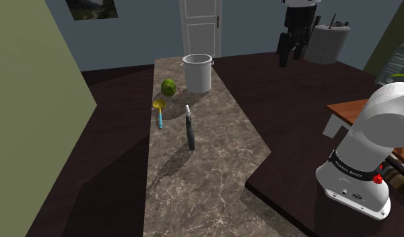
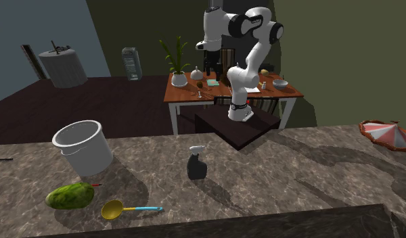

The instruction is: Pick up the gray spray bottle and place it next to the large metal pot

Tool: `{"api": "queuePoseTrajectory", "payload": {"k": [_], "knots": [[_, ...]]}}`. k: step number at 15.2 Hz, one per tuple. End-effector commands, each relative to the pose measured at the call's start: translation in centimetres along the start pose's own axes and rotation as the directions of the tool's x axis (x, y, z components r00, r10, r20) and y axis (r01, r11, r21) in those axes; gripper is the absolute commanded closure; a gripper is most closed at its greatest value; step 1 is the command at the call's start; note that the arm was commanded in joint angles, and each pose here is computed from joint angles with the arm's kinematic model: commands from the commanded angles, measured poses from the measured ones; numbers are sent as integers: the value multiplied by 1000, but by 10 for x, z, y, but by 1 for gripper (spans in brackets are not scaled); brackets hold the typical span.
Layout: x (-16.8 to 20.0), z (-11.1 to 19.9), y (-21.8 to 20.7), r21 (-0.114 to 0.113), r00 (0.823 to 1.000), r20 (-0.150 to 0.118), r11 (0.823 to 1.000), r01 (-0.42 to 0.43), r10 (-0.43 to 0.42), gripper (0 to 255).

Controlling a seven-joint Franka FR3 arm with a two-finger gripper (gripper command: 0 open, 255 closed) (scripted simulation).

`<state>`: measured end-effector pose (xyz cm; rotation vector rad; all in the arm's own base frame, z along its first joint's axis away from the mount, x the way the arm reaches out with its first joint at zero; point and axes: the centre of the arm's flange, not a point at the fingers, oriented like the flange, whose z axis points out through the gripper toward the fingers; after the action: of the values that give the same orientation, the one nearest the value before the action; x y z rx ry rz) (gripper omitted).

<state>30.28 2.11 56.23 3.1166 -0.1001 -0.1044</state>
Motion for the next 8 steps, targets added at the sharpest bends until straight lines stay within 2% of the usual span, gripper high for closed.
{"api": "queuePoseTrajectory", "payload": {"k": [1,8], "knots": [[0,0,0,0,1000,0,1000,0,0,0],[10,62,-67,-13,989,-113,995,-96,94,0]]}}
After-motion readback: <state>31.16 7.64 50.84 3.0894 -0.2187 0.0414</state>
